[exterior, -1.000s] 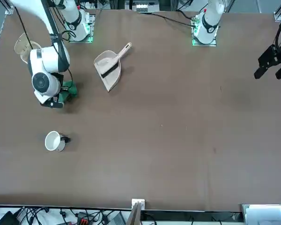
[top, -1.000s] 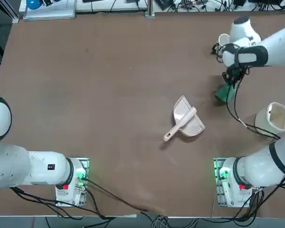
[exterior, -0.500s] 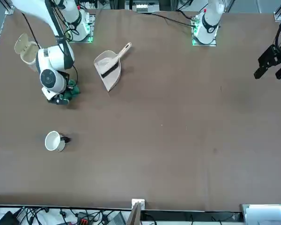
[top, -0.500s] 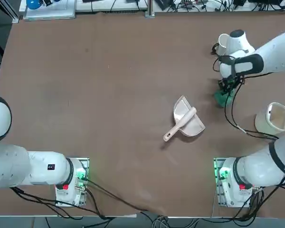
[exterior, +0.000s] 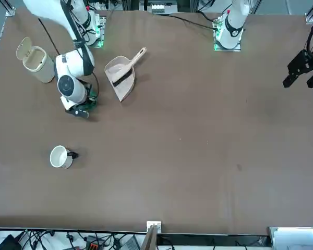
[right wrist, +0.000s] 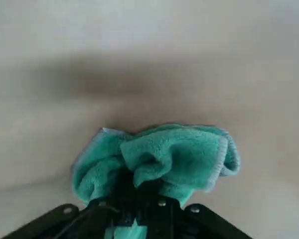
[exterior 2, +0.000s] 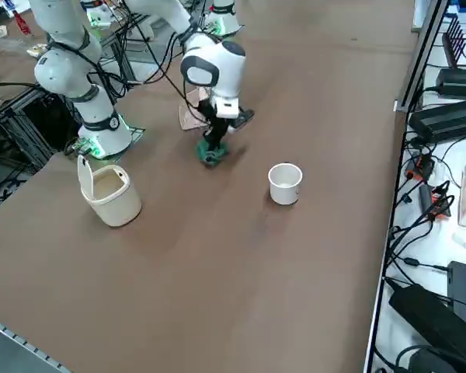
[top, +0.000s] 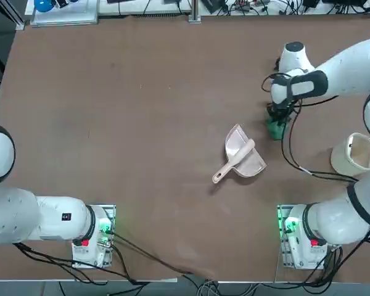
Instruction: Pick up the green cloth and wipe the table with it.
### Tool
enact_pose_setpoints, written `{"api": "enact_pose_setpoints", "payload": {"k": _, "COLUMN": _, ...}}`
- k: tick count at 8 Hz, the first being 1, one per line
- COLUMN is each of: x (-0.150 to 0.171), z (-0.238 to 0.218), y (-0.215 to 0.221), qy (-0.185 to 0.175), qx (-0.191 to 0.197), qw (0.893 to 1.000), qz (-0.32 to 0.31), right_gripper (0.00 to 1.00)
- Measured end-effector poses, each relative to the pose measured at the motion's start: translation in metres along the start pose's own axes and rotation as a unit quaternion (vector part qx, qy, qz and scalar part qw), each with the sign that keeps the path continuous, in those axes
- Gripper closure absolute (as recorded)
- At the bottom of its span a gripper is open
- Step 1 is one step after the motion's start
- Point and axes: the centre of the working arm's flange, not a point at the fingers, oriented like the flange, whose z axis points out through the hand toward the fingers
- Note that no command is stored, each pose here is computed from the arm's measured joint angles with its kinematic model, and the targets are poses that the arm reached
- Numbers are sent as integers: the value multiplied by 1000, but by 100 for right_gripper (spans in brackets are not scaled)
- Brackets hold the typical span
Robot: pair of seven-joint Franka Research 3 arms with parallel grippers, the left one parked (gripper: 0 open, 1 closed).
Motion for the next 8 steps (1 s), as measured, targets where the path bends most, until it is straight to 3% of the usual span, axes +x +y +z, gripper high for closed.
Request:
{"api": "enact_pose_setpoints", "payload": {"k": 3, "x": 2, "z": 3, "y": 7, "qy": -10, "qx": 1, "qw": 999, "qz": -43, "right_gripper": 98}}
{"api": "enact_pose_setpoints", "payload": {"k": 8, "x": 32, "z": 27, "y": 147, "qy": -26, "qx": -54, "qw": 993, "qz": -105, "right_gripper": 98}}
